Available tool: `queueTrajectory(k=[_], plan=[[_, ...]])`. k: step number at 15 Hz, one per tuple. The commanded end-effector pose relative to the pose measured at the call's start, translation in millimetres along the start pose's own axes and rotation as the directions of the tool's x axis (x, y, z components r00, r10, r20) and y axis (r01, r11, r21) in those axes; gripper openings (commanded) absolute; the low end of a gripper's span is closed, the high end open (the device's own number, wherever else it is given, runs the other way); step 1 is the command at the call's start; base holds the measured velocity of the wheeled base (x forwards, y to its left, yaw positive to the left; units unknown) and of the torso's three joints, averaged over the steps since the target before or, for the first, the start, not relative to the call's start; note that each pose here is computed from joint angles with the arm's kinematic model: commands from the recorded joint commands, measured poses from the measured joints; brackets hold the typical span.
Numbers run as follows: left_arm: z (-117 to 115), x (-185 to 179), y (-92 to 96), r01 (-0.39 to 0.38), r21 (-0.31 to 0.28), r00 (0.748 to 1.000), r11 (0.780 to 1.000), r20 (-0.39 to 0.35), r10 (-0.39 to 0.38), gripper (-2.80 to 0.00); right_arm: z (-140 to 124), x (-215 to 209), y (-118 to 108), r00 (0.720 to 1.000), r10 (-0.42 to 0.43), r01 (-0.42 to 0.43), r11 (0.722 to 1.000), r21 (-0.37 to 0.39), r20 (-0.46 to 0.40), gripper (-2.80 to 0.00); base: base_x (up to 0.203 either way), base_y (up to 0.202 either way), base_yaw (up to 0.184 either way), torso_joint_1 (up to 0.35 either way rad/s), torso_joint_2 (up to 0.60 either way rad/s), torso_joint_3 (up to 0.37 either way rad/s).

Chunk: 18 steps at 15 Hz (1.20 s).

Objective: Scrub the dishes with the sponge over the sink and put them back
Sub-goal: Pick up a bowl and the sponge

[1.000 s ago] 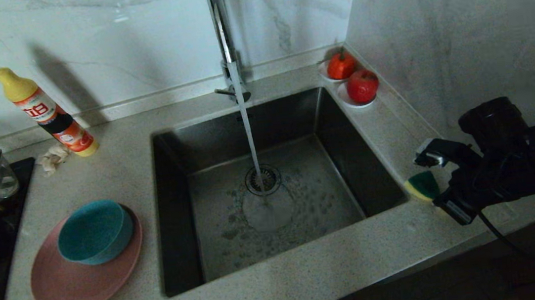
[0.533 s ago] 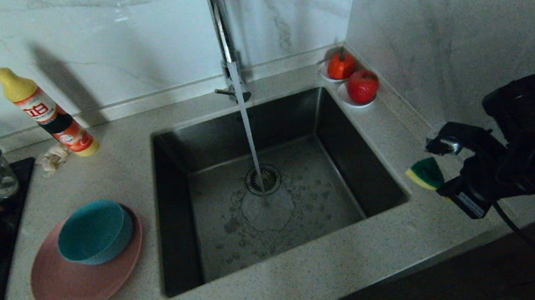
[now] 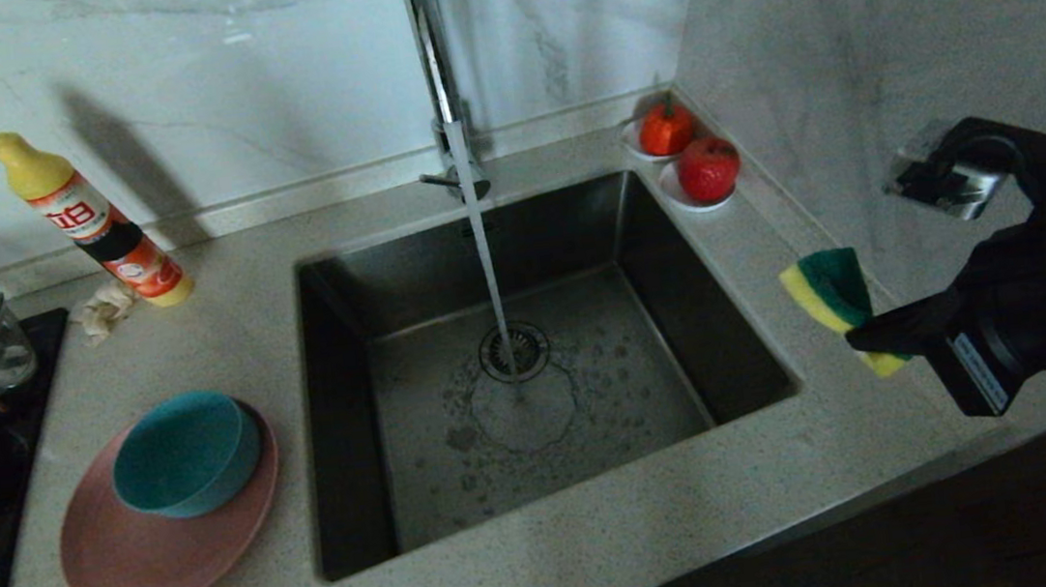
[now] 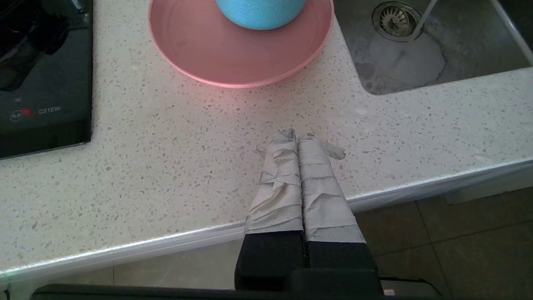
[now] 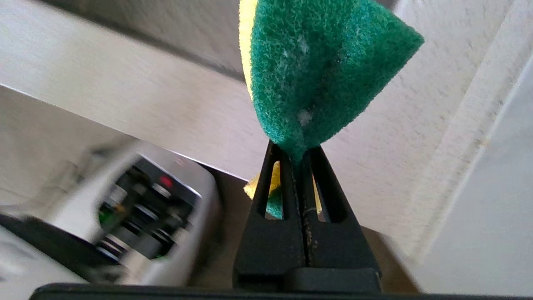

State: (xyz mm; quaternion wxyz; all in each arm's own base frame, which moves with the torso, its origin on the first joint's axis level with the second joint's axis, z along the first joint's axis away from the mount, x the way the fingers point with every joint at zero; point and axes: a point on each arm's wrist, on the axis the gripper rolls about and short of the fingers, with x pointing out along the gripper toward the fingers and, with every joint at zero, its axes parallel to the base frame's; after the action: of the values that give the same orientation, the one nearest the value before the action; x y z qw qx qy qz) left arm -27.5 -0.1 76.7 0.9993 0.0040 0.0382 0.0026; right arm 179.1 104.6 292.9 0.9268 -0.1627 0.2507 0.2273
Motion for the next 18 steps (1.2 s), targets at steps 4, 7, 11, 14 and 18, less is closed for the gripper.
queueTrajectory(k=[4,7,11,14,18], plan=[[0.0,0.0,0.0,-0.001,0.000,1.000,1.000,0.000,0.001,-2.80,12.2,-22.0,29.4,0.998,0.009,-0.017,0.993,0.120,0.070,-2.80,0.000,0.000,0.000,0.000,0.00,0.000],[0.0,0.0,0.0,-0.001,0.000,1.000,1.000,0.000,0.001,-2.80,5.1,-30.3,44.2,0.999,0.045,-0.047,0.995,0.093,0.020,-2.80,0.000,0.000,0.000,0.000,0.00,0.000],[0.0,0.0,0.0,-0.001,0.000,1.000,1.000,0.000,0.001,-2.80,-0.1,-29.3,57.3,0.998,0.067,-0.065,0.994,0.090,-0.017,-2.80,0.000,0.000,0.000,0.000,0.00,0.000],[0.0,0.0,0.0,-0.001,0.000,1.000,1.000,0.000,0.001,-2.80,-3.8,-25.5,59.7,0.997,0.069,-0.066,0.994,0.087,-0.037,-2.80,0.000,0.000,0.000,0.000,0.00,0.000],[0.0,0.0,0.0,-0.001,0.000,1.000,1.000,0.000,0.001,-2.80,-10.0,-15.6,63.6,0.993,0.069,-0.061,0.995,0.083,-0.099,-2.80,0.000,0.000,0.000,0.000,0.00,0.000]])
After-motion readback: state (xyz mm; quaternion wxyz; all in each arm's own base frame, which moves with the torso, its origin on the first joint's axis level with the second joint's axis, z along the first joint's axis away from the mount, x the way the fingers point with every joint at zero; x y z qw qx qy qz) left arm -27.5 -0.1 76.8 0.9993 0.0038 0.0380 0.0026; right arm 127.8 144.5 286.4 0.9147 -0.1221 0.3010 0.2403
